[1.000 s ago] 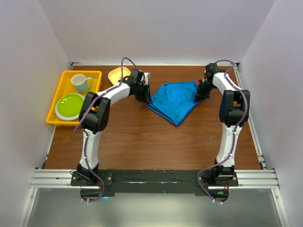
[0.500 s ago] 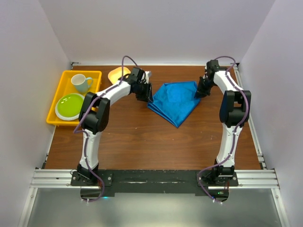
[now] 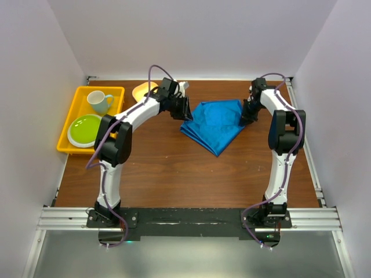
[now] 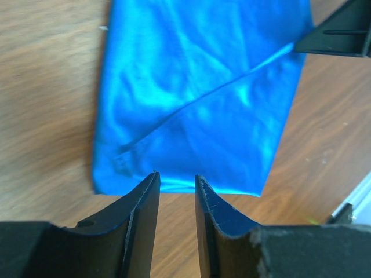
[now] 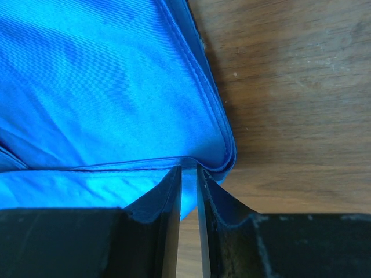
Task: Fold the napkin, place the utensils inside, and roll it up
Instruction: Fold the napkin
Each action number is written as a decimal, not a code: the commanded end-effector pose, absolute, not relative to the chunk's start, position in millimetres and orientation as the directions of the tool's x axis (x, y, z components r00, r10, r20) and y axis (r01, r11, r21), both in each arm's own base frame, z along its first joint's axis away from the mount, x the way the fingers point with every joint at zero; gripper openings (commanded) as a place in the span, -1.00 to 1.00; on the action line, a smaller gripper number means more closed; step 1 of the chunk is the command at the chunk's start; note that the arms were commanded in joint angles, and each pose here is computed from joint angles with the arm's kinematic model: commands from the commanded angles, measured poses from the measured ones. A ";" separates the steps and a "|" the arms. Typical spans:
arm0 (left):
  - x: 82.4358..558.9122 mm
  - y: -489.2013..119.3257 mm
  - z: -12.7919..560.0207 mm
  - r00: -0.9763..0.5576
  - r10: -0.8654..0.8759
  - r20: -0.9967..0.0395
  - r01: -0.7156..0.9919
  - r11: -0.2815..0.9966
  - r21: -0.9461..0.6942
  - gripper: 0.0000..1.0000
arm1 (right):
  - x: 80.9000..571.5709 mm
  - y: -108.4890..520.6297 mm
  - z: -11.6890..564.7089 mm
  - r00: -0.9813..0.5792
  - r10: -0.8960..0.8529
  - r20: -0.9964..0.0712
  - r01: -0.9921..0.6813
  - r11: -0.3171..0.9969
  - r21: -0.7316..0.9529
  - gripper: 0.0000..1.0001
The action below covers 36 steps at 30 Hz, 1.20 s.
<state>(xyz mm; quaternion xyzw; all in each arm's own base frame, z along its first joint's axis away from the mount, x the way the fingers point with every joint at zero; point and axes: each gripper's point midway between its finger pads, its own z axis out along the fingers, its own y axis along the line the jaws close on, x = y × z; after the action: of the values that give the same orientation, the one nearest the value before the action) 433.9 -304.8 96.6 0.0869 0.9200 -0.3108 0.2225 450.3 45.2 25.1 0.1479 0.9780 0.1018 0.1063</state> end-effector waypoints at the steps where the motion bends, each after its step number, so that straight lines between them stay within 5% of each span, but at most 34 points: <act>1: 436.3 -320.4 101.2 -0.882 0.011 -0.471 0.318 0.751 -0.578 -0.33 | 469.0 42.7 71.7 -0.913 0.294 -0.284 0.224 0.941 0.252 -0.52; 21: 421.0 -282.6 57.9 -0.883 0.118 -0.454 0.318 0.861 -0.396 -0.37 | 468.6 31.5 50.7 -0.939 0.230 -0.258 0.188 0.966 0.176 -0.33; 30: 422.3 -279.4 132.8 -0.823 0.082 -0.563 0.353 0.849 -0.393 -0.28 | 465.4 60.6 131.2 -0.900 0.126 -0.418 0.089 0.990 0.108 0.28; 36: 389.1 -269.2 179.9 -0.810 0.016 -0.587 0.351 0.814 -0.462 -0.18 | 433.1 135.9 144.1 -0.875 -0.177 -0.450 -0.207 0.978 0.017 0.70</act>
<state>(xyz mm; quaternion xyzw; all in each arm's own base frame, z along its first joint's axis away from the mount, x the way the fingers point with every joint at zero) 407.0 -272.2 108.2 0.1027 0.9354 -0.2432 0.2352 449.6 91.8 106.1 0.0154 0.9819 0.0473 0.1827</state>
